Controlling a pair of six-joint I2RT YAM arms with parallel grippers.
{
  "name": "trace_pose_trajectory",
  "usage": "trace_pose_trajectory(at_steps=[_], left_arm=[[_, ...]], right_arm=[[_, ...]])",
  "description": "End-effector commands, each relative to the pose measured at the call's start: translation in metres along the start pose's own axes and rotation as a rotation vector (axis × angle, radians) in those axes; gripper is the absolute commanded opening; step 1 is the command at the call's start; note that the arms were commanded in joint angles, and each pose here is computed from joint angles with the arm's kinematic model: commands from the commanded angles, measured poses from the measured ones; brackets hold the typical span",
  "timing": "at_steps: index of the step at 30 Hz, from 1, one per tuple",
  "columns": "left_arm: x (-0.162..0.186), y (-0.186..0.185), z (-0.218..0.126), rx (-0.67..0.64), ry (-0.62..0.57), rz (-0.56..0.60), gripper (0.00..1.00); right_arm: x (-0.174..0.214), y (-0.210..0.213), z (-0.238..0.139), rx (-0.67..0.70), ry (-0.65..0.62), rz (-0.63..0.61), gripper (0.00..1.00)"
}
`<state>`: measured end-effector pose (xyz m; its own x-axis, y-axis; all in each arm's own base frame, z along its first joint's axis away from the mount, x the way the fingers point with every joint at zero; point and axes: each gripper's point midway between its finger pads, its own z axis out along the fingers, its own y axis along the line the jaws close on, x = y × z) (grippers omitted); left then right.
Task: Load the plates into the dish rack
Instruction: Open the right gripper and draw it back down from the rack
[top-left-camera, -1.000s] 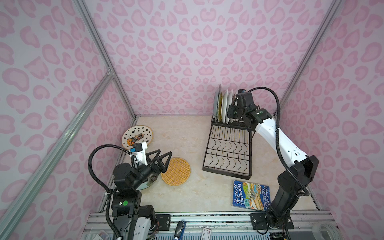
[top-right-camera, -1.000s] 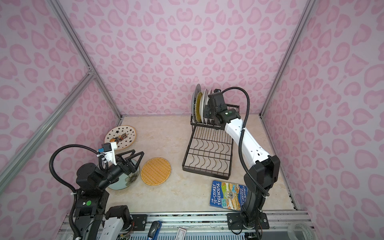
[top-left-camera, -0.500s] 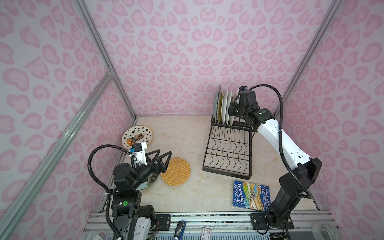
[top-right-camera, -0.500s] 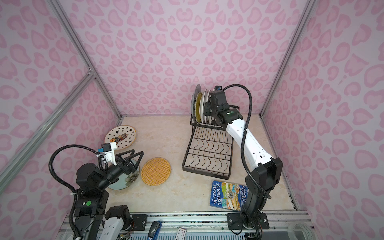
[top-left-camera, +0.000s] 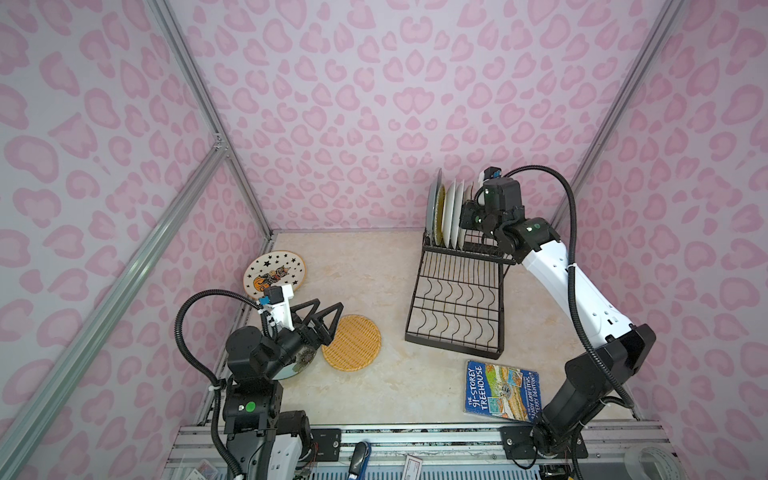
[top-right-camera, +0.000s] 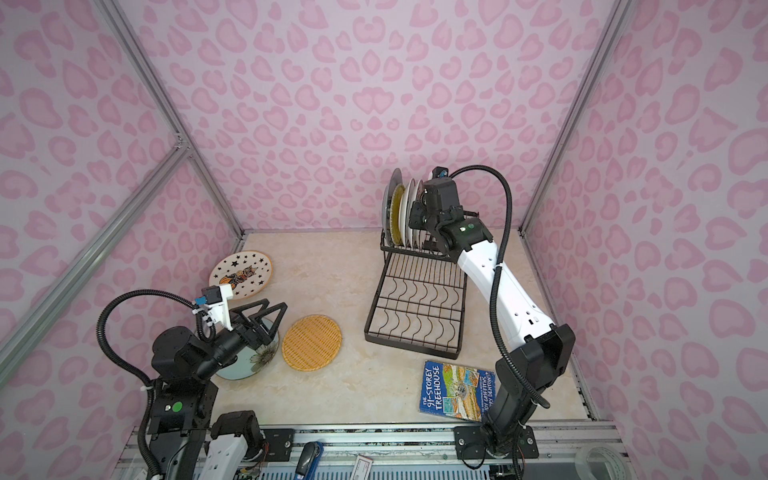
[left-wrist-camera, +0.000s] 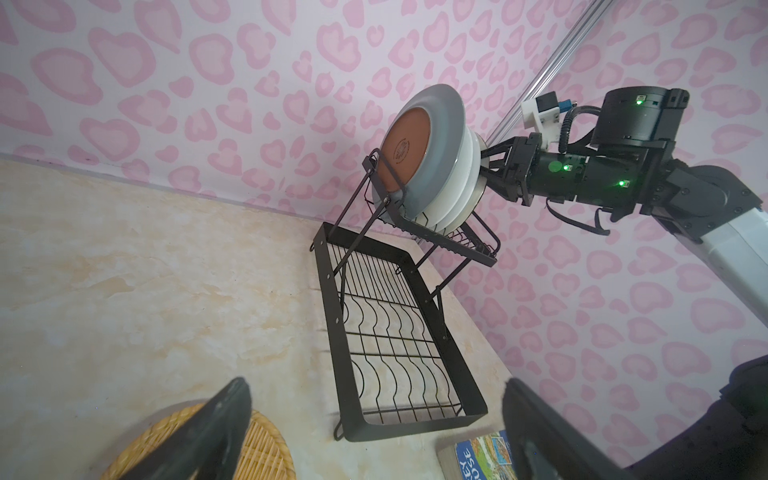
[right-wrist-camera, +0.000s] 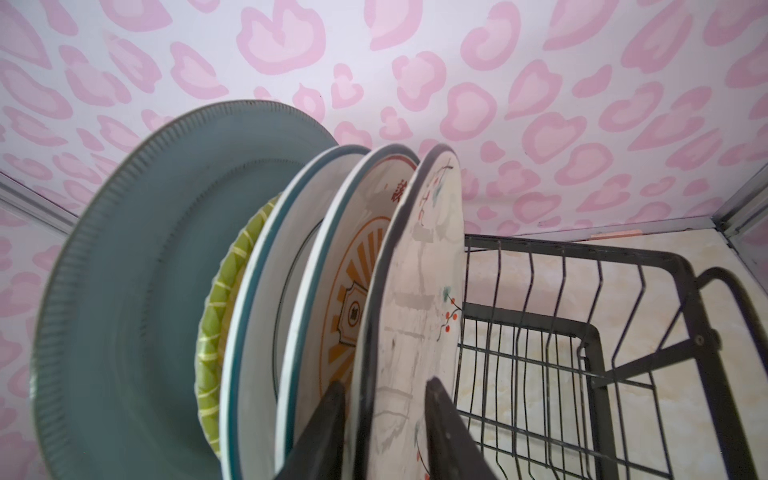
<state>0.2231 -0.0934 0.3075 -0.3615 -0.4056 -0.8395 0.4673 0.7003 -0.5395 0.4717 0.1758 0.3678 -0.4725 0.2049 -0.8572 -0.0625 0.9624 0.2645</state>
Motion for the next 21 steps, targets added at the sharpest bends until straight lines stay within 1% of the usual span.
trace_pose_trajectory(at_steps=[1, 8, 11, 21], left_arm=[[-0.005, -0.004, -0.001, 0.010, -0.016, 0.017, 0.96], [-0.005, -0.003, -0.001, 0.005, -0.017, 0.015, 0.96], [-0.004, -0.003, -0.001, 0.006, -0.015, 0.014, 0.96], [-0.006, -0.002, -0.001, 0.002, -0.018, 0.014, 0.96]], right_arm=[[-0.003, 0.002, -0.002, -0.009, -0.018, 0.001, 0.33], [-0.007, 0.004, -0.009, -0.024, -0.032, 0.011, 0.35], [-0.010, 0.008, -0.014, -0.052, -0.049, 0.016, 0.36], [-0.028, 0.017, -0.036, -0.107, -0.092, 0.019, 0.45]])
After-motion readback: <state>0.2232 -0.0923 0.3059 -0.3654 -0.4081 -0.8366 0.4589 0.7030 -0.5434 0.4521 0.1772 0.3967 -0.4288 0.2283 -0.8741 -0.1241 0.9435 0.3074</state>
